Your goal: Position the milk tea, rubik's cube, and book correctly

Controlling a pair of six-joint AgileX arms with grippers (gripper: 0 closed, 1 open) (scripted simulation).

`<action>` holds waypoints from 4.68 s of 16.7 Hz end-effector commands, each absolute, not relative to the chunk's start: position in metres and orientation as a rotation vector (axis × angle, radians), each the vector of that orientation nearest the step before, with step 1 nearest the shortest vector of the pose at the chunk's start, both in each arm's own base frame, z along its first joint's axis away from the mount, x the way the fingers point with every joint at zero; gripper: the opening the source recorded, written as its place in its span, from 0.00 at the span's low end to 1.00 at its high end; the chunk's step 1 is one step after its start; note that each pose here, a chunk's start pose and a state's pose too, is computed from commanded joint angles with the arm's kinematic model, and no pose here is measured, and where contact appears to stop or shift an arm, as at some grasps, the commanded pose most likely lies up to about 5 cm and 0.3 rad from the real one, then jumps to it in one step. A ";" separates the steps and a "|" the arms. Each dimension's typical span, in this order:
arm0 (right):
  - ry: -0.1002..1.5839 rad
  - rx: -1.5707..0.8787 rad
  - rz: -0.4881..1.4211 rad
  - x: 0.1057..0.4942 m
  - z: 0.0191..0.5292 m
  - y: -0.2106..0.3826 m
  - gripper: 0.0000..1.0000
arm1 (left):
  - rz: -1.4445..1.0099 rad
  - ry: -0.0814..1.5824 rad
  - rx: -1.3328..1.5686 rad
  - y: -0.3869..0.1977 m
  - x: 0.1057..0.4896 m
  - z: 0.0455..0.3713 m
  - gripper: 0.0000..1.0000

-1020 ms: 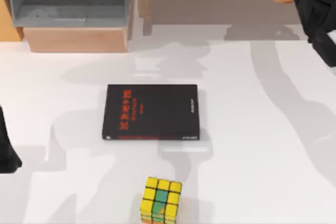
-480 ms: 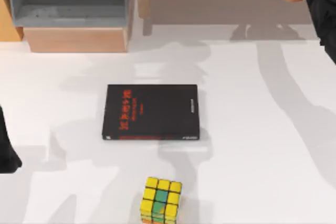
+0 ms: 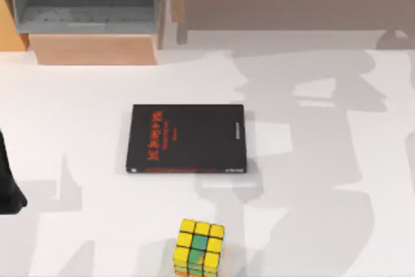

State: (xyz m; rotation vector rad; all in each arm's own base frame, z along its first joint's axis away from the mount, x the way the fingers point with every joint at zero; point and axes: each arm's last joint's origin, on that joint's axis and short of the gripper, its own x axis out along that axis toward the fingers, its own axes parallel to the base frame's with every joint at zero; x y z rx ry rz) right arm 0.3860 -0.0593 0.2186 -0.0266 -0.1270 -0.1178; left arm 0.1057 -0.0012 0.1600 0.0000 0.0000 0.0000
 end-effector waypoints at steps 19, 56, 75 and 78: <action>0.003 -0.004 -0.011 0.354 0.103 -0.202 0.00 | 0.000 0.000 0.000 -0.001 0.106 0.160 1.00; -0.001 -0.008 -0.011 0.330 0.080 -0.203 1.00 | 0.000 0.000 0.000 -0.001 0.106 0.160 1.00; -0.003 -0.009 -0.004 0.309 0.129 -0.200 1.00 | 0.000 0.000 0.000 -0.001 0.106 0.160 1.00; -0.029 0.031 0.011 0.325 0.149 -0.193 1.00 | 0.000 0.000 0.000 -0.001 0.106 0.160 1.00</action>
